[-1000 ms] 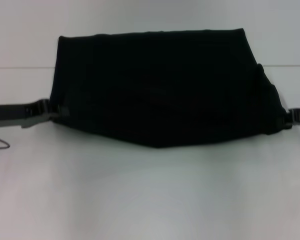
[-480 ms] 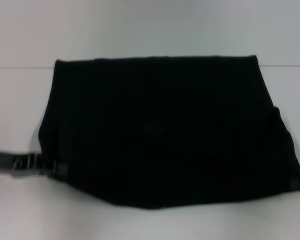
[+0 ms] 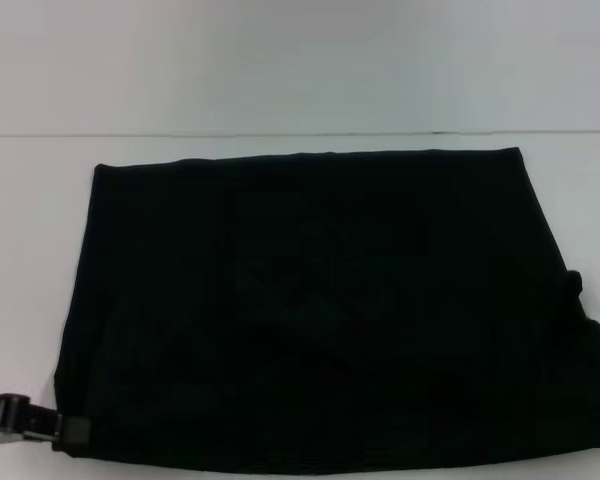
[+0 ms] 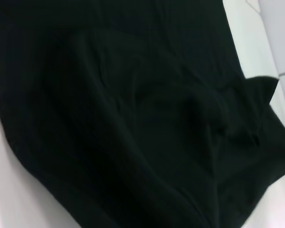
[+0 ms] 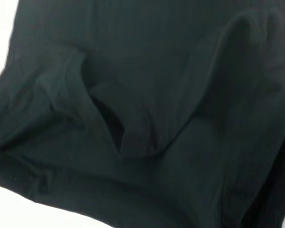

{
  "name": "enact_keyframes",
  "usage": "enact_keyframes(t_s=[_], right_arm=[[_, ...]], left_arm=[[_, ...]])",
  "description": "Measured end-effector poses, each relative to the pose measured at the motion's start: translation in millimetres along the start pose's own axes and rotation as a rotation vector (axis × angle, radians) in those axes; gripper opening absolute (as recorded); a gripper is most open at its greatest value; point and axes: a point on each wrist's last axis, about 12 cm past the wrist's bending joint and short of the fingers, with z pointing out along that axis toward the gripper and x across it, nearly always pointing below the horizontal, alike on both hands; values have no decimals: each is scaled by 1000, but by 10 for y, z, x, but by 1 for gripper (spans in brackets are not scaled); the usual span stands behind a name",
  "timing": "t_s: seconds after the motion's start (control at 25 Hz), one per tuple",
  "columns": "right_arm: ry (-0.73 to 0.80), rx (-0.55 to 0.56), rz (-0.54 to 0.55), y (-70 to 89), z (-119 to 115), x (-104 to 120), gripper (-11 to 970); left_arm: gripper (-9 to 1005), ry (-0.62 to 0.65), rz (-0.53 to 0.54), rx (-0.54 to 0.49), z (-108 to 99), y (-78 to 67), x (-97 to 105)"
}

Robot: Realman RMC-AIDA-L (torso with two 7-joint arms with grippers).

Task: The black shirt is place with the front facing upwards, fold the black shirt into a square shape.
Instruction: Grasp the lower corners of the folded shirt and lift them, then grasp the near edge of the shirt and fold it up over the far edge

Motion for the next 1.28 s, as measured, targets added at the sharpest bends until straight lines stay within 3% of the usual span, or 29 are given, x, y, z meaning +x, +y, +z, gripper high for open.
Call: enact_keyframes(t_s=[0.32,0.6,0.84,1.0,1.28], right_arm=[[-31,-17,-7,2,-35,-17,78],[-93,-56,-18,26,-56,-74,78],[-369,-73,6,43,-223,-428,78],[-533,-41,54,31,-203,-740,78],[-694,109,73,91,178,-1355,78]], left_arm=[[118,-42,-7,-4,-80,41,35],[128,-143,10,4,-141,24,-99],[136,-310,40,-13,-169,-95,-585],[142,-403,37,-61,-91,-172,-951],[151,-505,11,-197,193,-212,-1439]])
